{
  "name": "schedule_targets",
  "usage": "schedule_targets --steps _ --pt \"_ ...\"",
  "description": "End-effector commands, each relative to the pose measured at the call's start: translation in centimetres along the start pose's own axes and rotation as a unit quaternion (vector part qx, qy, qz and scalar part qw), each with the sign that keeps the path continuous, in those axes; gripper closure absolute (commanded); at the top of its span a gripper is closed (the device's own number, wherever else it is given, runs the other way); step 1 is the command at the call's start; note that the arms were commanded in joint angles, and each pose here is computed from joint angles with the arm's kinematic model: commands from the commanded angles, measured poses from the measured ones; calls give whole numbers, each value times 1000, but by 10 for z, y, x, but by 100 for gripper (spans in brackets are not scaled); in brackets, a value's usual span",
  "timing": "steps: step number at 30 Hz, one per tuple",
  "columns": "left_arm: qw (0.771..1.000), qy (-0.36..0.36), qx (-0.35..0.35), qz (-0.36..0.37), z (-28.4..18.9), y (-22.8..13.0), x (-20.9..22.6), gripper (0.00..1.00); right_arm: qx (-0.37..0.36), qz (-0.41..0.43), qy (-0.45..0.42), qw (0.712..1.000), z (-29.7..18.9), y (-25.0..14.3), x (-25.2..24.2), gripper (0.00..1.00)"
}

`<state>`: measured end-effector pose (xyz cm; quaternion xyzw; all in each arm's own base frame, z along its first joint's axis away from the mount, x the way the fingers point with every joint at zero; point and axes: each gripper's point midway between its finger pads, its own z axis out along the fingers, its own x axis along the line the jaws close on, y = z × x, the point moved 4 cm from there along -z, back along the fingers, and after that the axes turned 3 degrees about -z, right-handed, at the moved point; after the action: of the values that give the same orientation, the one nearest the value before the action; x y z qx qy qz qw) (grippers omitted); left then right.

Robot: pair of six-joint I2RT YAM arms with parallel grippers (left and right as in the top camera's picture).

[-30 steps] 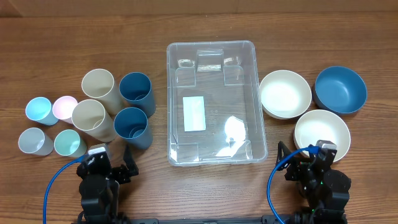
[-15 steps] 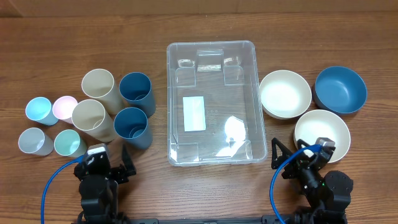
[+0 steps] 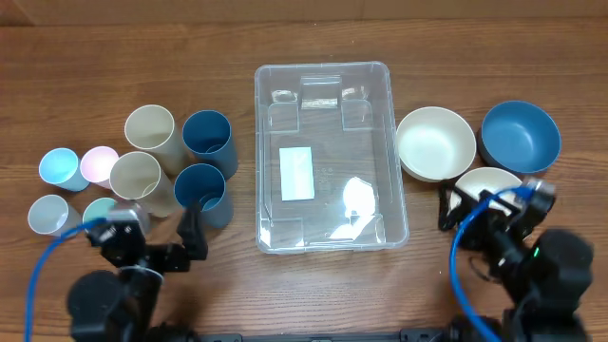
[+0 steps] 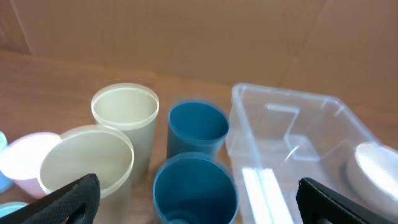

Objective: Pack container
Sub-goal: 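Reach the right gripper to the front cream bowl and grasp its rim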

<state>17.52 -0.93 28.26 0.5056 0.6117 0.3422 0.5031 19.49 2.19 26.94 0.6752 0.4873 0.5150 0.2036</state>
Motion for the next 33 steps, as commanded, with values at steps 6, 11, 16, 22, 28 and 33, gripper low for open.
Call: schedule_targets --steps 6,11,16,22,28,33 --pt "989 117 80 39 20 88 8 0 80 -22 -158 984 27 87 -13 1" --pt "970 164 172 53 58 95 21 0 132 53 -243 959 38 86 -71 0" --pt "954 164 233 90 86 88 27 0 173 243 -357 885 25 65 -166 0" --pt "942 165 276 100 90 73 31 0 242 323 -400 823 36 18 -224 0" --pt "936 166 295 99 95 66 33 0 274 355 -408 795 49 -47 -249 5" --pt "936 167 295 98 95 65 33 0 274 369 -410 788 53 -82 -255 11"
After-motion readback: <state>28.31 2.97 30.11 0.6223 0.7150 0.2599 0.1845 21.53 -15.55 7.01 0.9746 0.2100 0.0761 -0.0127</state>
